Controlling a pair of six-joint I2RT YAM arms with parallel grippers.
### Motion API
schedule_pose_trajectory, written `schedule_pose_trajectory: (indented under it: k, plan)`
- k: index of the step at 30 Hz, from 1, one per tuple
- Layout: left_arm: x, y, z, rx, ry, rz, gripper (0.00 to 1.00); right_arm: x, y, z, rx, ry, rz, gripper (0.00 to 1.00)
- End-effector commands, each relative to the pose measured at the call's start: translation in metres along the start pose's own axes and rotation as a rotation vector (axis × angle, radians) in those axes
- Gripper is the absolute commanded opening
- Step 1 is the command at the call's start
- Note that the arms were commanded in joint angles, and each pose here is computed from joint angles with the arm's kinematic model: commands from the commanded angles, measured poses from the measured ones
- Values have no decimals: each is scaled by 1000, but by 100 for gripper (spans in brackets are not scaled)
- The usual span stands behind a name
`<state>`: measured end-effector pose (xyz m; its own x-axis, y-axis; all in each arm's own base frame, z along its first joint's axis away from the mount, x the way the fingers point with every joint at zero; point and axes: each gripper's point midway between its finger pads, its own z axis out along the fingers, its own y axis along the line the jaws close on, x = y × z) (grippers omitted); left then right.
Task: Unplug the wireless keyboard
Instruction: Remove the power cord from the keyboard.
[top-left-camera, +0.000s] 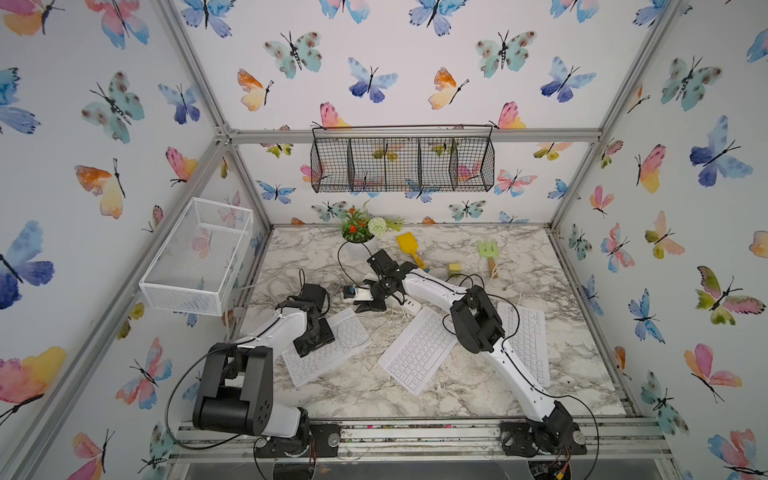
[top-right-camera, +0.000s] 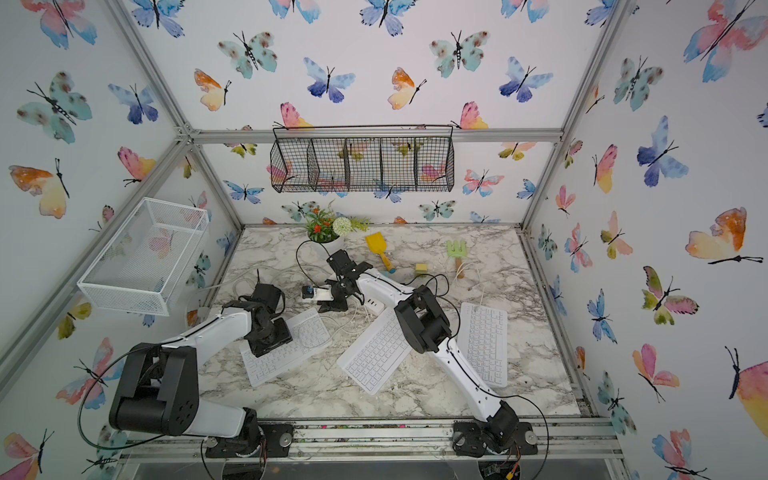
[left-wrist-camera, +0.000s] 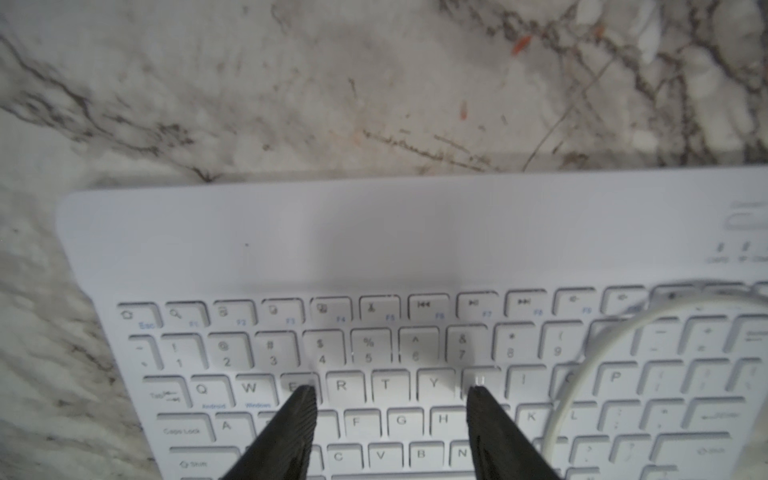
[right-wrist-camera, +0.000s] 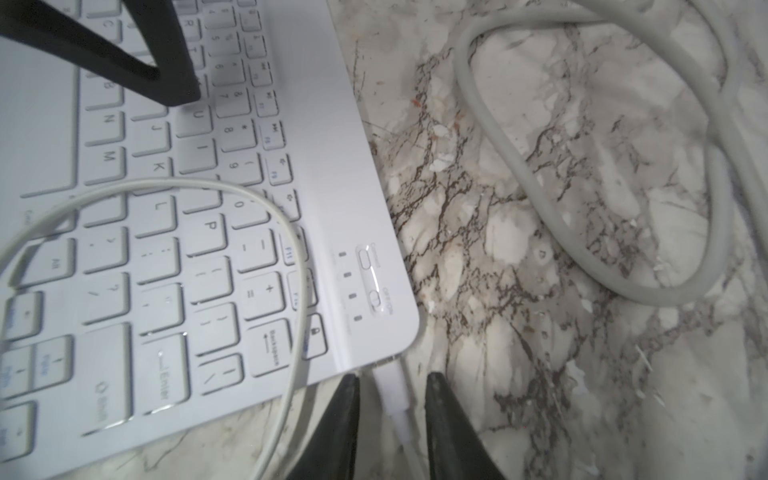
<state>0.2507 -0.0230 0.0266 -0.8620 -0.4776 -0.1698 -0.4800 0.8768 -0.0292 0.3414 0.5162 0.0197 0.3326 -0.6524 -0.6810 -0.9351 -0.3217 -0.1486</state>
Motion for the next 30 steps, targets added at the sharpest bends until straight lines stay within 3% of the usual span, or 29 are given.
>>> schedule_pose_trajectory:
  k: [1, 8, 17, 24, 30]
  plan:
    - [-4, 2, -10, -13, -20, 1, 61, 56, 53, 28, -170, 154, 180, 29]
    - [-2, -3, -7, 19, -15, -15, 61, 55, 79, 23, -237, 177, 362, 19]
    - [5, -2, -3, 42, -12, -44, 61, 42, 104, 29, -197, 196, 517, 18]
    - [20, 5, 1, 22, 17, -48, 61, 22, 86, 11, -70, 151, 432, 34]
    - [25, 3, 2, 0, 27, -35, 61, 25, 82, 7, -74, 218, 425, 32]
